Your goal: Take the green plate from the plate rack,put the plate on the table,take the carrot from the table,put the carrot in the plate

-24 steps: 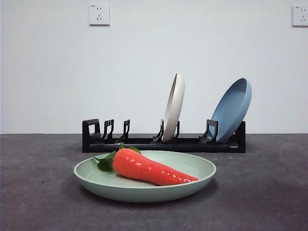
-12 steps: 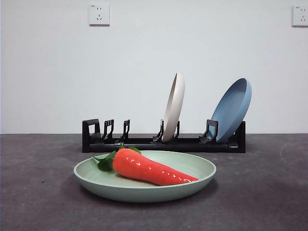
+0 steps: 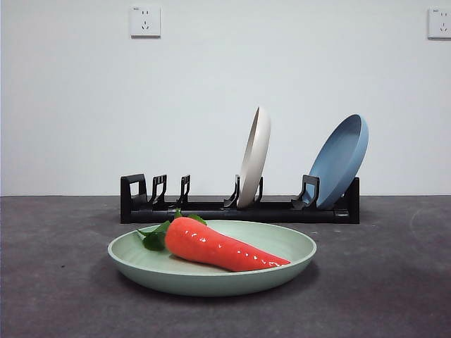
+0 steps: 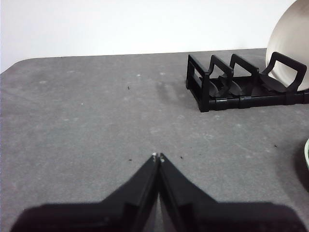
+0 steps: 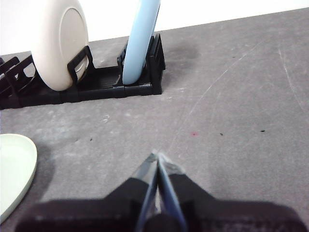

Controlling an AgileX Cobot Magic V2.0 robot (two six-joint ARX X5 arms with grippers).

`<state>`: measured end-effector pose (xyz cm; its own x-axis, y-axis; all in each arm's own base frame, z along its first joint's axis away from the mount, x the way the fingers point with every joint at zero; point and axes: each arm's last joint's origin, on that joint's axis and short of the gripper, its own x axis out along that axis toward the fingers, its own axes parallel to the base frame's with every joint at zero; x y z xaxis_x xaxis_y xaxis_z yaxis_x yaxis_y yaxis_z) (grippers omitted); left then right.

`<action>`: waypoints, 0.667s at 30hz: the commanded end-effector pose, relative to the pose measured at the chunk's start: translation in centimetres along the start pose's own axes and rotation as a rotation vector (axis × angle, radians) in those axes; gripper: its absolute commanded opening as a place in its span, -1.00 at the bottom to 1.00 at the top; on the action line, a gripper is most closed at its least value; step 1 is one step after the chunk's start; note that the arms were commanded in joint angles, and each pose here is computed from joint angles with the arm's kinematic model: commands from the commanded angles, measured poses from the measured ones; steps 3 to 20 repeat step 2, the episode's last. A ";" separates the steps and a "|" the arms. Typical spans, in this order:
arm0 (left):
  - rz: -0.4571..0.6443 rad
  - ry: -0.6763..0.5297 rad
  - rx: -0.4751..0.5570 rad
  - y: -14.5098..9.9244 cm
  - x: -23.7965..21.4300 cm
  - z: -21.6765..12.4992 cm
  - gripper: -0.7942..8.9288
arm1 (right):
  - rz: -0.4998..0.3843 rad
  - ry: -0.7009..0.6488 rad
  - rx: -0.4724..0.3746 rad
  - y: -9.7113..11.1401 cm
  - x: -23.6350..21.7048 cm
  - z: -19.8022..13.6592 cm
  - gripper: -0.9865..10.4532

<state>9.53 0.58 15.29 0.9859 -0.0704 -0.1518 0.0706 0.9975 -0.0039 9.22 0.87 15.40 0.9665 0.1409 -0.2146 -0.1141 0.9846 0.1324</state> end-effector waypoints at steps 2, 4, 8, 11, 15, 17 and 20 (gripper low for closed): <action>0.002 0.011 -0.008 0.0 0.1 -0.4 -0.84 | -0.001 0.009 0.010 0.0 0.1 -0.3 -0.83; 0.002 0.011 -0.008 0.0 0.1 -0.4 -0.84 | -0.001 0.009 0.010 0.0 0.1 -0.3 -0.83; 0.002 0.011 -0.008 0.0 0.1 -0.4 -0.84 | -0.001 0.009 0.010 0.0 0.1 -0.3 -0.83; 0.002 0.011 -0.008 0.0 0.1 -0.4 -0.84 | -0.001 0.009 0.010 0.0 0.1 -0.3 -0.83; 0.002 0.011 -0.008 0.0 0.1 -0.4 -0.84 | -0.001 0.009 0.010 0.0 0.1 -0.3 -0.83; 0.002 0.011 -0.008 0.0 0.1 -0.4 -0.84 | -0.001 0.009 0.010 0.0 0.1 -0.3 -0.83; 0.002 0.011 -0.008 0.0 0.1 -0.4 -0.84 | -0.001 0.009 0.010 0.0 0.1 -0.3 -0.83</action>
